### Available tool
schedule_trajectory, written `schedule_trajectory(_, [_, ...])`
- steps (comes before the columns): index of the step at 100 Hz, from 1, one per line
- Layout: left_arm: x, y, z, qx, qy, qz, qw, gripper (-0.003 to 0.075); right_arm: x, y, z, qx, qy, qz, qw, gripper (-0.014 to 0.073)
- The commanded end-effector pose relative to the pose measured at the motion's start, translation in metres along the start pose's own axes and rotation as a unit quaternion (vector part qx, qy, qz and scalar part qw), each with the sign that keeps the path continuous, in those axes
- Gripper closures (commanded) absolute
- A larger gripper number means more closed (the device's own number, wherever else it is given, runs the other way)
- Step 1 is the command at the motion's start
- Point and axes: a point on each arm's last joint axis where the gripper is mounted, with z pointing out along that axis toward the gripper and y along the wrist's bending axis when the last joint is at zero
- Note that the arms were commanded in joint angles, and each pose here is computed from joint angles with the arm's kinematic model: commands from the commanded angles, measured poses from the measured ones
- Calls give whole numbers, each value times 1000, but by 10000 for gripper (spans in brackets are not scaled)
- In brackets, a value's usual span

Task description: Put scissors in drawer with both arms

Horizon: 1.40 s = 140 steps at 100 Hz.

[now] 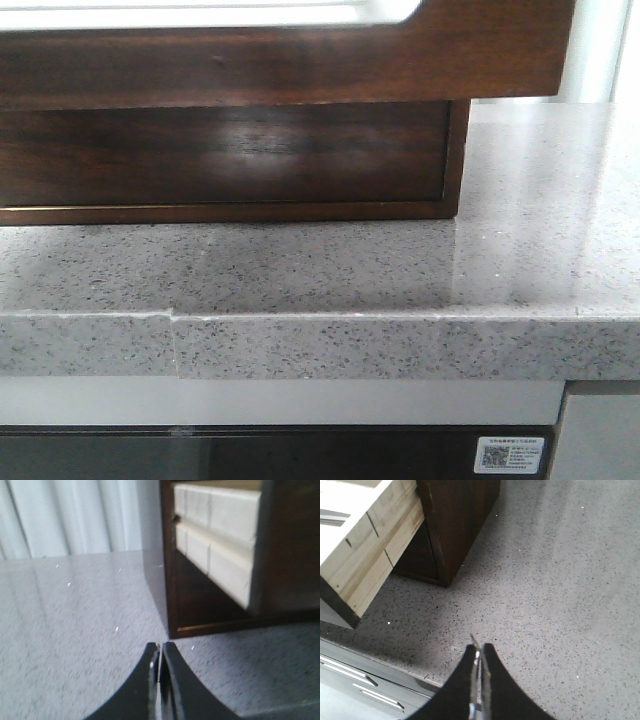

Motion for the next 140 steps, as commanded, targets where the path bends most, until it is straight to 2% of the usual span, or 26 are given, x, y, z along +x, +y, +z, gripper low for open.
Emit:
schedule_trajectory(1, [4, 2, -1, -17, -35, -13, 999, 741, -11, -2, -4, 11, -41, -1, 999, 664])
schedule_trajectory(23, [4, 3, -3, -32, -37, 5, 999, 741, -11, -2, -4, 10, -38, -1, 999, 664])
schedule_trajectory(62, [4, 4, -3, -31, -38, -32, 998, 741, -11, -2, -4, 10, -38, -1, 999, 664])
schedule_trajectory(140, [4, 4, -3, -31, -38, -32, 998, 741, -8, -1, -8, 13, -45, -3, 999, 664])
